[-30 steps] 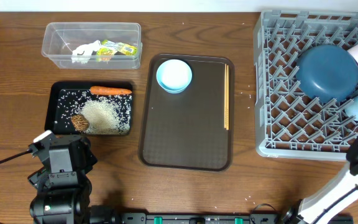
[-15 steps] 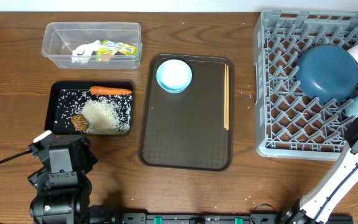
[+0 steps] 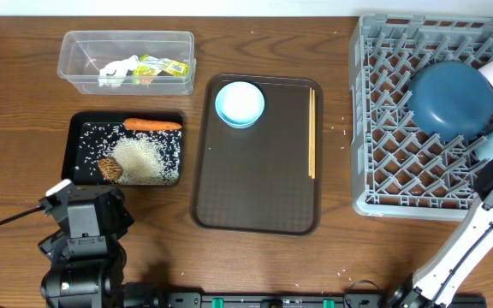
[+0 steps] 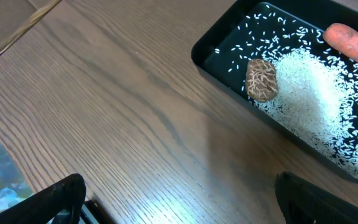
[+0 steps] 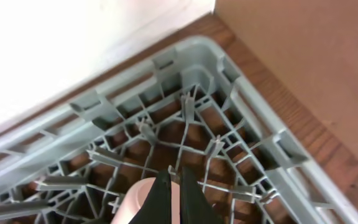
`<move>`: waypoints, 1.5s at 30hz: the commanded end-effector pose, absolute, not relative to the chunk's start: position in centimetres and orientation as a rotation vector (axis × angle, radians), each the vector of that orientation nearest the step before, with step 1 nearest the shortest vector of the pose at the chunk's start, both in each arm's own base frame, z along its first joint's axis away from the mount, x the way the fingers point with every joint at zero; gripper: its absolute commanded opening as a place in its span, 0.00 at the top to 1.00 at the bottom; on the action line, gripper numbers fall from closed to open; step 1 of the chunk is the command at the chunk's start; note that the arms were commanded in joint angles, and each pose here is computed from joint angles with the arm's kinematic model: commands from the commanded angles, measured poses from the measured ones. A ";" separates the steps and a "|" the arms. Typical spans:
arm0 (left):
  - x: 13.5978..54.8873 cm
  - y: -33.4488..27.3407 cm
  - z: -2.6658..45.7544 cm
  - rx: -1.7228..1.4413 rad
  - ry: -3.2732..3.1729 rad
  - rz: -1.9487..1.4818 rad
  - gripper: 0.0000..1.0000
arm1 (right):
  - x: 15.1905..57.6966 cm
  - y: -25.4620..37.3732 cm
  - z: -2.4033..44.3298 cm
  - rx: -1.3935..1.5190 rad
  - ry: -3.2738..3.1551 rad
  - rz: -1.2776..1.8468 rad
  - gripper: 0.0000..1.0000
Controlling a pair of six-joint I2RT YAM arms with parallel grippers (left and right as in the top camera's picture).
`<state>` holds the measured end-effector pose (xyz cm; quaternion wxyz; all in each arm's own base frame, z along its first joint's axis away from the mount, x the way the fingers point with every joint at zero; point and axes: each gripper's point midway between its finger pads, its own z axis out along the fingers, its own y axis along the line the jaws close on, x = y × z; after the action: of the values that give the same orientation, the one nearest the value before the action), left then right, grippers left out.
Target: Sort waste into correct bins and load items into the dishwasher rack
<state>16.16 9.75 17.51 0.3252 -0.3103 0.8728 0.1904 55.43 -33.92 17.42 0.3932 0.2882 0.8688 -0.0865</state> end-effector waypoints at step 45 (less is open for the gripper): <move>16.0 9.9 17.4 -0.801 2.296 0.526 0.02 | 56.0 -21.9 22.8 0.476 2.192 0.559 0.97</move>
<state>16.16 9.75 17.51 0.3252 -0.3103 0.8728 0.1904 56.12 -24.40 15.61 0.3510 0.2293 0.8876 0.1907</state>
